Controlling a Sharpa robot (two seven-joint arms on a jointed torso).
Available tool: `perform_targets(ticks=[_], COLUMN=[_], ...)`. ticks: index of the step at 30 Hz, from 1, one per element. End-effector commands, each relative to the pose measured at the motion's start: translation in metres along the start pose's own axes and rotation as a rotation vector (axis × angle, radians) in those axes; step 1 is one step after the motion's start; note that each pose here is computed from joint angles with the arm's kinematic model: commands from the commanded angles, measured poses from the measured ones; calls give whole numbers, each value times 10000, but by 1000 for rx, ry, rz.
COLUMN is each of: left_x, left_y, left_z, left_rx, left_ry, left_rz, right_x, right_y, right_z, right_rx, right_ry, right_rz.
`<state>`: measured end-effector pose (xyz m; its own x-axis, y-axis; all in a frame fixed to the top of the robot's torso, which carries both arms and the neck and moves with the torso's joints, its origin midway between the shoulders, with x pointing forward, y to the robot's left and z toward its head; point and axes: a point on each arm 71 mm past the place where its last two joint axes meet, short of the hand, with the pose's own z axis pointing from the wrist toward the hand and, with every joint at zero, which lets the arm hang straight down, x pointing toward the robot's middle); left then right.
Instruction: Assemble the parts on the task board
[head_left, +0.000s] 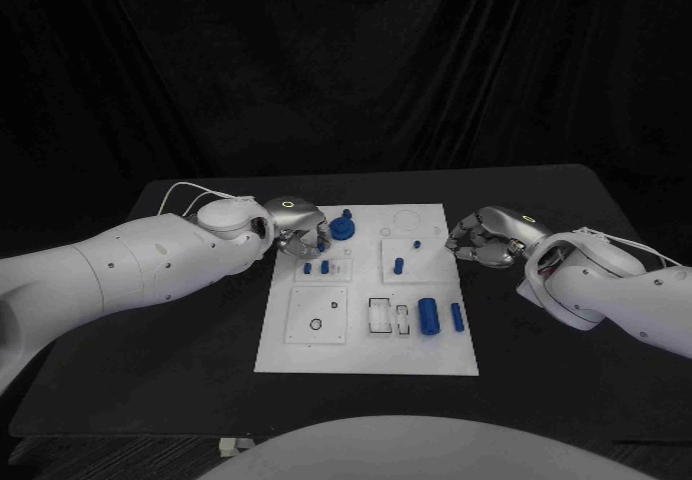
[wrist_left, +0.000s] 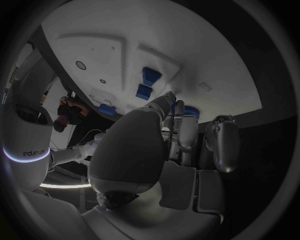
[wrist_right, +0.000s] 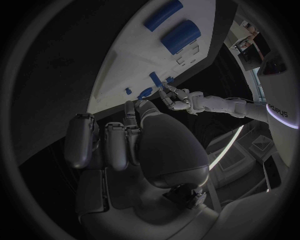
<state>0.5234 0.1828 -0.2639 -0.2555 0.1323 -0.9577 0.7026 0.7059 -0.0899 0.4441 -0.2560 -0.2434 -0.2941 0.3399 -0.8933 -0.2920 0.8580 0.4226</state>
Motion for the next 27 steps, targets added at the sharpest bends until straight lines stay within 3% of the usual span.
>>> perform_targets(ticks=[1,10,19,27], left_x=[41,44,17,-25], left_y=[-4,33,90,251], left_z=[5,-14,-49,-163], left_rx=[-11,-34,-53,-79], left_ry=[35,32,-16,-100], left_rz=[-9,-8,6,37], right_x=[14,15,11,-49], right_y=[-10,-13,-15,-15], right_z=[-4,-3,-8,-27], right_rx=[15,17,17,23], right_ry=[6,7,5,-18], right_rz=[-1,-1,-1,0])
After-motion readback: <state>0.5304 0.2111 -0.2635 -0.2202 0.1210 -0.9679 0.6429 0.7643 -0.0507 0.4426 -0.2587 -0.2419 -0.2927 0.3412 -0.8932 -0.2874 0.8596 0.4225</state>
